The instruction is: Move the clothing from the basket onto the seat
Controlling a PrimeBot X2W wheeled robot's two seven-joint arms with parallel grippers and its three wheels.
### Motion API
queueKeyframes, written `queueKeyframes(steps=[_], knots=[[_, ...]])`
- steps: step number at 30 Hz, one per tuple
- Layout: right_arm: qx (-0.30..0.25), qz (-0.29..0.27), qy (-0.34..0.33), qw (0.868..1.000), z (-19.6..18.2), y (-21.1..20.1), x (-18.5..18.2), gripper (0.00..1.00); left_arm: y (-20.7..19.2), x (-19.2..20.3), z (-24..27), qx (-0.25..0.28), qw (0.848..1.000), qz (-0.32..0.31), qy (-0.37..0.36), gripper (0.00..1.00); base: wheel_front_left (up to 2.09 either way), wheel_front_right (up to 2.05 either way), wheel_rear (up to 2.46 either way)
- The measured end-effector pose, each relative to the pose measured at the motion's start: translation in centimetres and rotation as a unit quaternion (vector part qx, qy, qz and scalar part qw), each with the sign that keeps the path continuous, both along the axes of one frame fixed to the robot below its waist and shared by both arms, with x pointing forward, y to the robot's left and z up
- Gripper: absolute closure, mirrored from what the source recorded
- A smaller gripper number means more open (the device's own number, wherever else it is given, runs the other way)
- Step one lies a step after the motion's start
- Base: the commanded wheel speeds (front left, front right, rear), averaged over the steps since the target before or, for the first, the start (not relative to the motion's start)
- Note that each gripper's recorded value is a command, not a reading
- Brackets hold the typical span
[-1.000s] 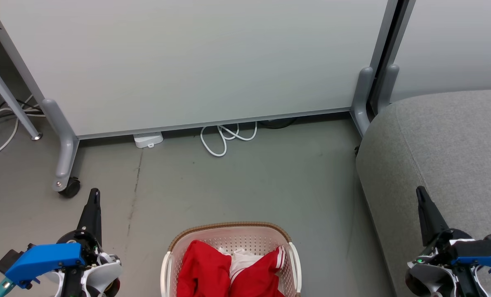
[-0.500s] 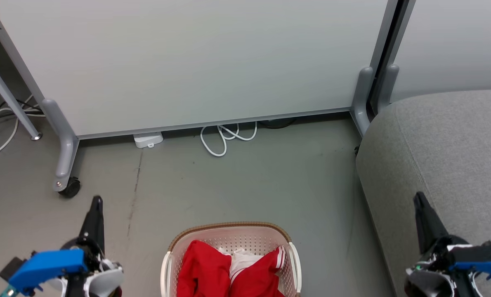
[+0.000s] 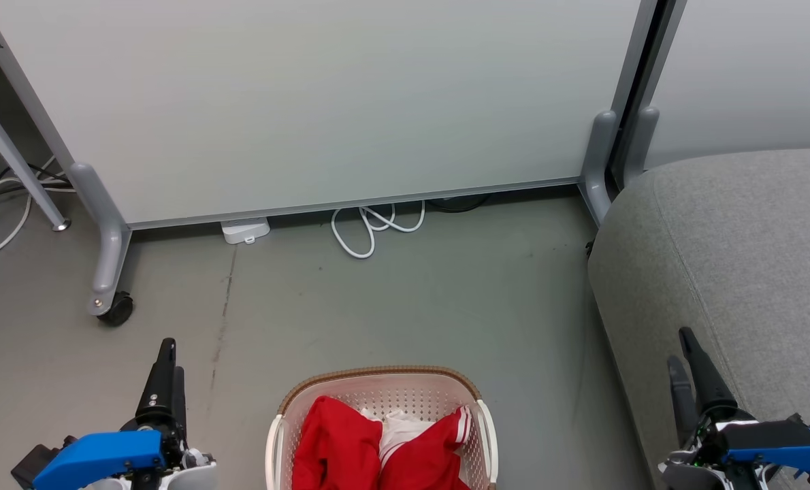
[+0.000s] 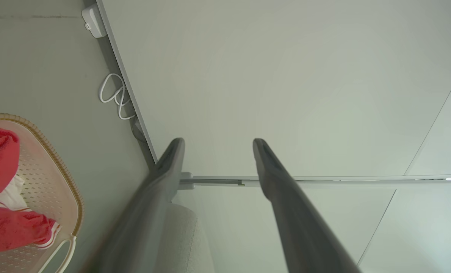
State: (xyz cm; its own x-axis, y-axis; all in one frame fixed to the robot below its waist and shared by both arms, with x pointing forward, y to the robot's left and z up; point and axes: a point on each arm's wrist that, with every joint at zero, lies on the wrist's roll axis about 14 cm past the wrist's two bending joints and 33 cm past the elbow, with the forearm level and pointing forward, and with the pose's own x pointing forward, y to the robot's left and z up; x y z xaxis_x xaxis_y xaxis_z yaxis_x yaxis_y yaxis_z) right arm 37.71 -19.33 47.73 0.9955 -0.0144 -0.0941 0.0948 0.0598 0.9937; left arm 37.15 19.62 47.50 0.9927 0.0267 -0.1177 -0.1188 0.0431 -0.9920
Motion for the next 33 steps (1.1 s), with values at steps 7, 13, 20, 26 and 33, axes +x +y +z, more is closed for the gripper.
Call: queueKeyframes(steps=[7, 13, 20, 26, 33], knots=[[-0.072, 0.008, -0.001, 0.997, 0.2, 0.3, 0.2, 0.00, -0.6, 0.1, 0.2, 0.069, 0.998, -0.010, 0.006, 0.00, 0.00, 0.00, 0.00], [-0.147, 0.017, -0.003, 0.989, 0.4, 0.6, 0.3, 0.00, -1.1, 0.1, 0.6, 0.140, 0.990, -0.021, 0.004, 0.00, 0.00, 0.00, 0.00], [-0.237, 0.032, -0.008, 0.971, 0.6, 1.2, 0.5, 0.00, -1.5, 0.2, 0.9, 0.231, 0.973, -0.033, -0.002, 0.00, 0.00, 0.00, 0.00], [-0.290, 0.041, -0.017, 0.956, 1.0, 1.7, 0.6, 0.00, -1.9, 0.1, 1.1, 0.303, 0.952, -0.045, -0.009, 0.00, 0.00, 0.00, 0.00], [-0.341, 0.050, -0.027, 0.938, 1.4, 2.2, 0.8, 0.00, -2.3, 0.1, 1.5, 0.364, 0.930, -0.054, -0.020, 0.00, 0.00, 0.00, 0.00]])
